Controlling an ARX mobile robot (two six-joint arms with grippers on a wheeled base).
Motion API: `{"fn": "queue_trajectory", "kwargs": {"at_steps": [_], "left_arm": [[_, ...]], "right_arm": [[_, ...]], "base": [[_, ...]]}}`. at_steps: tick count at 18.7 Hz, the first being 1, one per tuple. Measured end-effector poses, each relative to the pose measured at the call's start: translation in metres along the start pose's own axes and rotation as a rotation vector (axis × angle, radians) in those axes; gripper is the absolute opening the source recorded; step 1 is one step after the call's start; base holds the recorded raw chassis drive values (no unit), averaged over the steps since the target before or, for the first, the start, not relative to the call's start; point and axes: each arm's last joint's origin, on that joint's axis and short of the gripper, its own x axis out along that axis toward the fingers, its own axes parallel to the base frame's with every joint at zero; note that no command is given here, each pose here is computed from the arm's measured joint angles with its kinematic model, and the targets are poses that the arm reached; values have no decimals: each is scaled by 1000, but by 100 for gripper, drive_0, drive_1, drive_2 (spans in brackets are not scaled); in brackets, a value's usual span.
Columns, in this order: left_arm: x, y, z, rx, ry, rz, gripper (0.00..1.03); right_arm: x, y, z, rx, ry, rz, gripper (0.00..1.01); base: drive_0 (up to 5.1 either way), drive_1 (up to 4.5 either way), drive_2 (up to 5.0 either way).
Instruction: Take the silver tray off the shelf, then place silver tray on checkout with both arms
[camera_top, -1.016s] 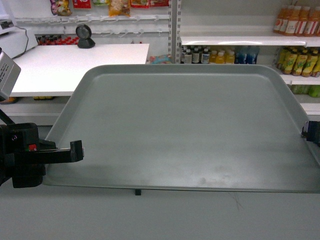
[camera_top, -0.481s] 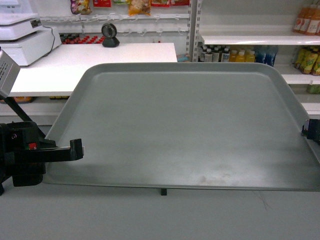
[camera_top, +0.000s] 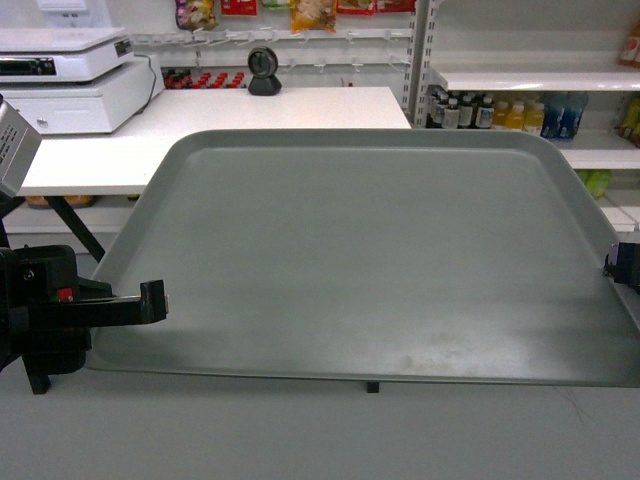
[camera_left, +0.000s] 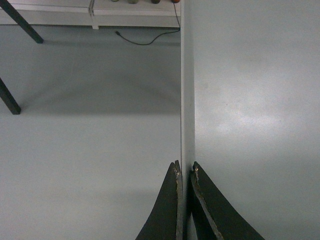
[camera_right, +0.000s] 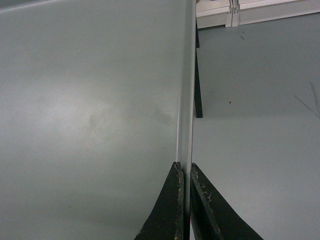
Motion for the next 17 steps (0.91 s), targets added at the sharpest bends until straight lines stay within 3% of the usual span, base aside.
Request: {"fn": "queue_trajectory", "kwargs": {"at_steps": [2,6,17], "left_arm": [[0,0,0,1,2,1,3],[1,2,0,-2,2,9,3],[0,0,0,0,1,2,3]], "right_arm": [[0,0,0,0,1,0,2],[0,2,0,0,0,8,2],[0,0,0,3,0,0,2]], "base": [[-422,440,34],[-8,-8,-8],[-1,405,-408]]}}
